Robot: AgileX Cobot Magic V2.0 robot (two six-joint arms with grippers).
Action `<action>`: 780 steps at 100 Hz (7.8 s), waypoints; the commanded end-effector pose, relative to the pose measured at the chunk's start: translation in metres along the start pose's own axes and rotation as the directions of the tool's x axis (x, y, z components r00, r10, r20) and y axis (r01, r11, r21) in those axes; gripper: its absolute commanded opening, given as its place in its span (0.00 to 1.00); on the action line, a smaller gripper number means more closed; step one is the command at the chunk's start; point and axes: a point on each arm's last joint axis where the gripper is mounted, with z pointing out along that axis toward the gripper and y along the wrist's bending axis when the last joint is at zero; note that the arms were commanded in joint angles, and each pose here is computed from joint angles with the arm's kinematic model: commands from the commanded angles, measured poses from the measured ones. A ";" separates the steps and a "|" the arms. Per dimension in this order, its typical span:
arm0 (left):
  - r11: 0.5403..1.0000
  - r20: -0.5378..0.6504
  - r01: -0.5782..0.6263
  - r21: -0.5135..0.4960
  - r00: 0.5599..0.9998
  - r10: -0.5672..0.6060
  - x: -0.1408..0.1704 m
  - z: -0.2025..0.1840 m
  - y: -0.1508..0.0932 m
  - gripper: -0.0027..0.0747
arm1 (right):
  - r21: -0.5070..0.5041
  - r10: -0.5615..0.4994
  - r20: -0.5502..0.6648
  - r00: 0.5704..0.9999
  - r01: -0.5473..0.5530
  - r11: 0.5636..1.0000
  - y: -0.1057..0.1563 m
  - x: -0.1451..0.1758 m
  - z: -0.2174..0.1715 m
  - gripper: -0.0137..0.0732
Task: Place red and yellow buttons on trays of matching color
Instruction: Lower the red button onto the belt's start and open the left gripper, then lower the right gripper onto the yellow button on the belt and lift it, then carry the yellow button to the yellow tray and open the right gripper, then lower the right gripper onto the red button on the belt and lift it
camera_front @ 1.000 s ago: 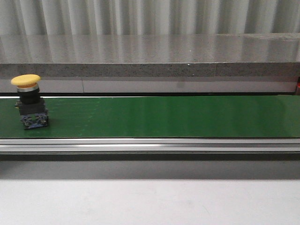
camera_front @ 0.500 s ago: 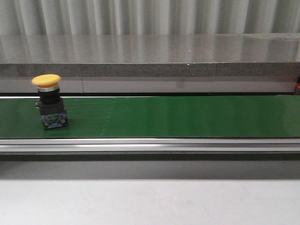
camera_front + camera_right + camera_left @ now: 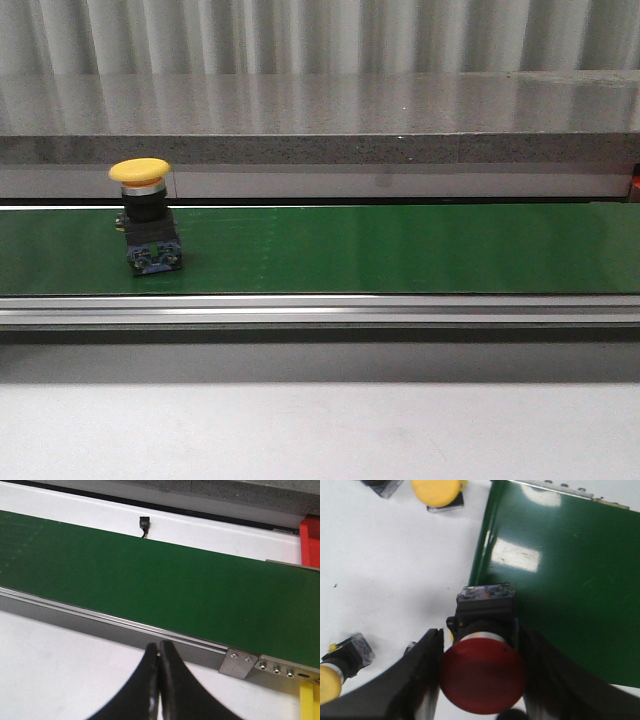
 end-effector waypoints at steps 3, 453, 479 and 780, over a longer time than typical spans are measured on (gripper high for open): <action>0.999 0.049 -0.041 0.015 0.998 0.041 -0.001 -0.013 -0.013 0.24 | 0.012 -0.004 0.083 0.997 0.003 1.000 -0.001 -0.013 -0.003 0.08; 0.866 0.852 -0.482 0.132 0.502 0.150 0.262 -0.080 -0.042 0.01 | -0.002 0.076 -0.525 0.848 -0.090 0.996 -0.004 -0.137 0.190 0.18; 0.866 0.852 -0.482 0.132 0.502 0.150 0.262 -0.080 -0.042 0.01 | 0.186 0.245 -0.510 0.825 -0.173 0.967 -0.060 -0.127 0.155 0.18; 0.866 0.852 -0.482 0.132 0.502 0.150 0.262 -0.080 -0.042 0.01 | 0.410 0.500 -0.246 0.831 -0.378 0.830 -0.107 -0.110 0.100 0.81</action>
